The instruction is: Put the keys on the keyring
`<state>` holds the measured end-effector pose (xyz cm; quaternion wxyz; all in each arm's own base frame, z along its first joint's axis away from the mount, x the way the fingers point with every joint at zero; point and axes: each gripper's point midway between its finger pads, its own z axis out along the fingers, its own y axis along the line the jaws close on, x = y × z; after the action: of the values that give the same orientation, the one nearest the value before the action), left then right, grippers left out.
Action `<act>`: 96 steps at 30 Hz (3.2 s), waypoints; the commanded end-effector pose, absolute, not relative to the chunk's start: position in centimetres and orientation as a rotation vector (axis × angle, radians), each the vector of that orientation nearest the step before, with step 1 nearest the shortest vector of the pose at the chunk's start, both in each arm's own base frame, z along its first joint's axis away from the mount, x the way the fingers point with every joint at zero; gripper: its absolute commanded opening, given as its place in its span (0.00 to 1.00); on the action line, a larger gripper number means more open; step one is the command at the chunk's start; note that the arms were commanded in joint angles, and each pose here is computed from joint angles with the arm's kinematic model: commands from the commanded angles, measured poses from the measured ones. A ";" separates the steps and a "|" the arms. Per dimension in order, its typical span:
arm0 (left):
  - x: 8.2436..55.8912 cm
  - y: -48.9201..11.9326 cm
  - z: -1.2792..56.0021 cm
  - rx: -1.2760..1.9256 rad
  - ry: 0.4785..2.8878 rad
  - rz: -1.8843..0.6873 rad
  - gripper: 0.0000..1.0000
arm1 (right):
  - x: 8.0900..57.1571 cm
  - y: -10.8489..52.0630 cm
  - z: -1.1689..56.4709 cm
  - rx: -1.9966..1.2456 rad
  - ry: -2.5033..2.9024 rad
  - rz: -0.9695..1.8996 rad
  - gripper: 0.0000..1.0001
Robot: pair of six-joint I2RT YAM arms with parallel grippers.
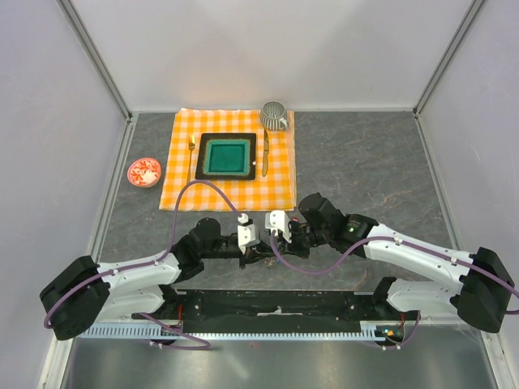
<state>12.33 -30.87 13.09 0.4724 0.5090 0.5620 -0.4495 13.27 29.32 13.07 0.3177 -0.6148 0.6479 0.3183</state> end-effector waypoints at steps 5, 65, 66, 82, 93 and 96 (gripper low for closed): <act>12.0 -31.5 14.3 1.279 1.334 -1.122 0.17 | 14.5 30.9 15.7 -1.547 1.575 0.834 0.00; 12.1 -28.3 19.3 0.976 1.062 -1.071 0.02 | 14.0 31.2 16.5 -1.326 1.442 1.108 0.25; 12.0 -28.3 19.3 0.979 1.060 -1.073 0.02 | 14.0 31.2 16.6 -1.326 1.441 1.112 0.24; 10.4 -28.5 20.9 1.027 0.938 -1.124 0.02 | 14.0 31.7 15.9 -1.351 1.478 1.155 0.00; 9.1 -29.5 21.5 1.089 0.862 -1.209 0.02 | 13.9 32.4 16.9 -1.363 1.443 1.198 0.00; 8.9 -29.7 21.7 1.093 0.847 -1.223 0.02 | 14.0 32.6 17.3 -1.355 1.428 1.199 0.00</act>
<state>10.41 -29.15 16.95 0.5756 0.4685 0.4532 -0.4938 12.72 31.38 14.33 0.3627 -0.5367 0.5971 0.4731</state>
